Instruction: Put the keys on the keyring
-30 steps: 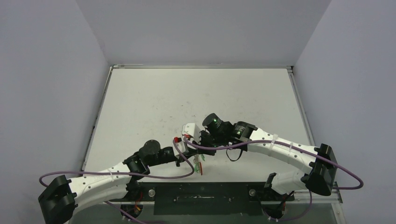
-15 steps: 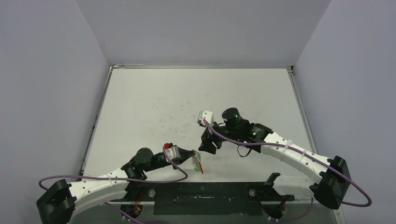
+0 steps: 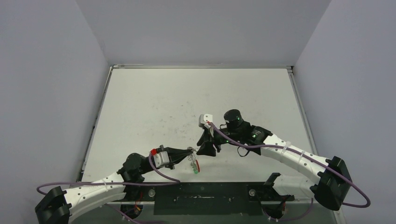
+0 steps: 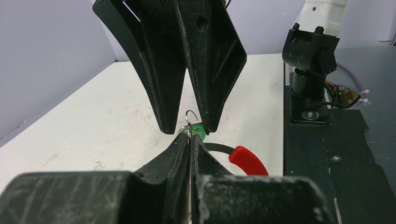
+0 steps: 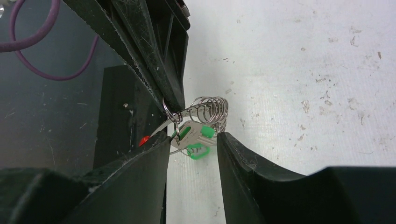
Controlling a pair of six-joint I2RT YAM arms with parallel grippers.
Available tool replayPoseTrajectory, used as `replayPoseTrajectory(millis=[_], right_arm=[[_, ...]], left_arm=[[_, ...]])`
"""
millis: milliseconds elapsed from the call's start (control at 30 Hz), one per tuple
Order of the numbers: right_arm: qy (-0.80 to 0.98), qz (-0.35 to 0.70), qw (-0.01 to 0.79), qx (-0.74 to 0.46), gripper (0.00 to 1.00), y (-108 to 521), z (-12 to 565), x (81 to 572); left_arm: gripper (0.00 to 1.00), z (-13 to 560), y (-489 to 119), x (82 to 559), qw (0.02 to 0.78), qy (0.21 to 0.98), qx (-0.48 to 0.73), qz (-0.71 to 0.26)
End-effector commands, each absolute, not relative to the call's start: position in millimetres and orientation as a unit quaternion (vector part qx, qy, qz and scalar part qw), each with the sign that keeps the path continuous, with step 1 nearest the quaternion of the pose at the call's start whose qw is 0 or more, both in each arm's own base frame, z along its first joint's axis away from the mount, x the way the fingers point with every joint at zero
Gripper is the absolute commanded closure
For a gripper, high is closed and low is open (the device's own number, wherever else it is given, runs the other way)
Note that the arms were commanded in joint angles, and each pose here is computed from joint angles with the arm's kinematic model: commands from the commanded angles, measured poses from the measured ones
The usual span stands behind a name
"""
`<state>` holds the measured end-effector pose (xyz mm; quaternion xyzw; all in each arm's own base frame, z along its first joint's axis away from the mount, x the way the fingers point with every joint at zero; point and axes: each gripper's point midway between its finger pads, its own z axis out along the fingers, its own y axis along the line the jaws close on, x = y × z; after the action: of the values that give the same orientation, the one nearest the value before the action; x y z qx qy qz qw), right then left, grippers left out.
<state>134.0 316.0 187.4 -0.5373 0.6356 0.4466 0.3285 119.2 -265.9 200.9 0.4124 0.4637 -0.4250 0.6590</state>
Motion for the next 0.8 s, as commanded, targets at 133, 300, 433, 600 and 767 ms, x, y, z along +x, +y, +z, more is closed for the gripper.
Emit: replayPoseTrajectory(millis=[133,300,433,600,767], right_arm=[[0.576,0.49,0.359,-0.547,0.63,331.7,216.8,133.0],[0.568,0.499,0.357,-0.549,0.76,333.2,220.9,130.2],[0.579,0.494,0.345,-0.549,0.77,329.1,212.1,130.4],[0.594,0.49,0.341,-0.539,0.75,320.4,206.6,132.6],[0.591,0.495,0.347,-0.534,0.79,315.9,210.0,132.3]], left_arm=[[1.0,226.2,-264.9,110.9,0.68,0.42,0.409,-0.44],[1.0,226.6,-265.4,110.8,0.68,0.42,0.41,-0.44],[1.0,227.2,-265.3,111.1,0.68,0.42,0.409,-0.44],[1.0,227.7,-264.9,110.8,0.679,0.421,0.41,-0.44],[1.0,228.3,-264.2,111.1,0.681,0.421,0.409,-0.438]])
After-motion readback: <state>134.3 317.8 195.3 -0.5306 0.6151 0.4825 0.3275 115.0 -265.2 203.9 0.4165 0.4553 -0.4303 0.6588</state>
